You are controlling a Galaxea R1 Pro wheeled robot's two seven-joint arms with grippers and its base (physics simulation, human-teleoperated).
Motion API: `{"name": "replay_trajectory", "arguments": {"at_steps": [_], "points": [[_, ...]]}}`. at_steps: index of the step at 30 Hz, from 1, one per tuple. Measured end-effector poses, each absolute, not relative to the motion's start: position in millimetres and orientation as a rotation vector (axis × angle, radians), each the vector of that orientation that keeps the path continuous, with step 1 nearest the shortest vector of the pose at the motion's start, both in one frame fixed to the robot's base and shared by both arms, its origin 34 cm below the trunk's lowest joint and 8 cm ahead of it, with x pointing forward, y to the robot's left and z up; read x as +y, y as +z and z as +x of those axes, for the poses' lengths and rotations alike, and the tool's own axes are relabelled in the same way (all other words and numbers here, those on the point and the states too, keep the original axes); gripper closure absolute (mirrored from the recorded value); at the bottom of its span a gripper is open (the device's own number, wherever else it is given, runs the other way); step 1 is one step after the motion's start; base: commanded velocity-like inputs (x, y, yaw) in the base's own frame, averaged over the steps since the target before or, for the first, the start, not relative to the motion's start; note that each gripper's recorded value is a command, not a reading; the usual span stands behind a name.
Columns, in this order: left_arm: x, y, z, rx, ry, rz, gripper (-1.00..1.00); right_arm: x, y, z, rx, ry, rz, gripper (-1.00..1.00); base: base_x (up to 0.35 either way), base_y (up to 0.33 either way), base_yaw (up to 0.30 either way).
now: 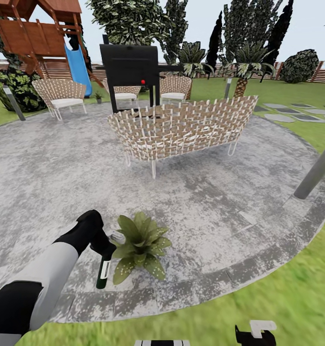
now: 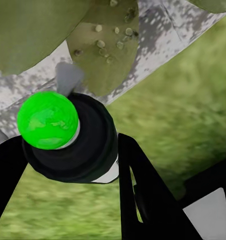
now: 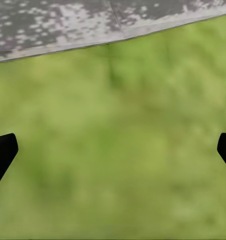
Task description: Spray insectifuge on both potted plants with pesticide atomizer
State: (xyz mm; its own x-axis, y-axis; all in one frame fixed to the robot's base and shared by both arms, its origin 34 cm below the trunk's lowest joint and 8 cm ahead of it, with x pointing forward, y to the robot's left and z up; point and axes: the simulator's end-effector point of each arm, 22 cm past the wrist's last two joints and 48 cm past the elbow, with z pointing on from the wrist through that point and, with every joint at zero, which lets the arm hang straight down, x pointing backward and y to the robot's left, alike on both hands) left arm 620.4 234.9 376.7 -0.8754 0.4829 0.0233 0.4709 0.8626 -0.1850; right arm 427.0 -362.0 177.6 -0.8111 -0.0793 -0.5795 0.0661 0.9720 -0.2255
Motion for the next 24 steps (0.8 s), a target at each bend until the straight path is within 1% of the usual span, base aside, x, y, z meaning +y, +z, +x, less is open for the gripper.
{"name": "replay_trajectory", "arguments": {"at_steps": [10,15,17,21,24], "points": [[228.7,382.2,626.6,-2.975,0.279,-0.771,1.00,-363.6,178.2,427.8,2.495,-0.315,-0.008,-1.00,0.018,0.003,-0.004],[227.5,383.6,624.6,-2.969,0.307,-0.764,1.00,-363.1,178.5,428.1,2.494,-0.314,-0.009,-1.00,0.226,0.134,-0.240],[229.0,382.4,622.8,-2.963,0.309,-0.765,1.00,-363.1,178.2,427.9,2.495,-0.315,-0.009,-1.00,0.058,0.043,-0.239],[230.3,381.3,621.5,-2.960,0.308,-0.764,1.00,-363.1,178.2,427.9,2.495,-0.314,-0.010,-1.00,0.011,0.011,-0.061],[231.2,381.3,621.6,-2.960,0.304,-0.763,1.00,-363.1,177.9,427.6,2.496,-0.314,-0.009,-1.00,-0.109,0.114,-0.007]]}}
